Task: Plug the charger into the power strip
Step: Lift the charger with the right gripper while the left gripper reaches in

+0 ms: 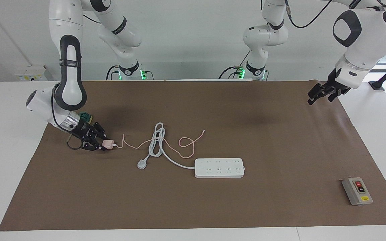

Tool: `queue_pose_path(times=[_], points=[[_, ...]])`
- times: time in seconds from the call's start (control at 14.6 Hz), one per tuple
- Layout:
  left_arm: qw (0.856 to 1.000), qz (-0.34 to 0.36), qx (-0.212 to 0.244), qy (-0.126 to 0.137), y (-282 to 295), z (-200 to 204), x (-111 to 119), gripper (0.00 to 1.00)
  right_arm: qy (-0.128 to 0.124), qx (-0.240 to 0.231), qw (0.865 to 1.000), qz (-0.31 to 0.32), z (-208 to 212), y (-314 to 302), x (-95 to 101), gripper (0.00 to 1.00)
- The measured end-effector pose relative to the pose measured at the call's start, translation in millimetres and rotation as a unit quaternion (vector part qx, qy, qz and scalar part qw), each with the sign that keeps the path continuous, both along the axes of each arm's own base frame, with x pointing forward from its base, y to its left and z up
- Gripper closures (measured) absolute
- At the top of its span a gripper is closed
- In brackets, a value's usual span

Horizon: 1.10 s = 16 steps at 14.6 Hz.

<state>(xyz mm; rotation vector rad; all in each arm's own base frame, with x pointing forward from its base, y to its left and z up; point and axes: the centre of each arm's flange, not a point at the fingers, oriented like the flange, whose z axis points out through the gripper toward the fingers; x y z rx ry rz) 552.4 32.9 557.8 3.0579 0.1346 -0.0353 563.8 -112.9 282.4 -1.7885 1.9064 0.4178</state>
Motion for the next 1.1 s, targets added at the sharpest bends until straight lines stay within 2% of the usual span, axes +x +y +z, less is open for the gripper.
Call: queue_pose_path(times=[0.21, 0.34, 0.48, 0.62, 0.75, 0.96, 1.1], points=[[0.998, -0.046, -0.051, 0.001, 7, -19, 1, 0.00, -0.027, 0.003, 1.000, 0.009, 30, 12, 23.5, 0.53], [0.994, -0.062, -0.095, 0.006, 8, -34, 0, 0.00, -0.035, 0.015, 0.999, 0.025, 59, 36, 43.4, 0.53], [0.989, -0.066, -0.131, 0.006, 4, -43, 1, 0.00, -0.036, 0.024, 0.998, 0.037, 85, 72, 59.7, 0.53], [0.982, -0.061, -0.177, 0.011, -7, -48, 3, 0.00, -0.026, 0.024, 0.999, 0.040, 103, 114, 69.6, 0.53], [0.969, -0.053, -0.239, 0.040, -20, -60, 1, 0.00, -0.010, 0.020, 0.999, 0.036, 119, 156, 75.0, 0.53], [0.939, -0.015, -0.338, 0.059, -32, -91, 3, 0.00, 0.013, 0.001, 1.000, 0.022, 147, 214, 79.0, 0.53], [0.909, 0.027, -0.411, 0.066, -35, -115, 3, 0.00, 0.028, -0.002, 1.000, 0.015, 157, 253, 75.6, 0.53]])
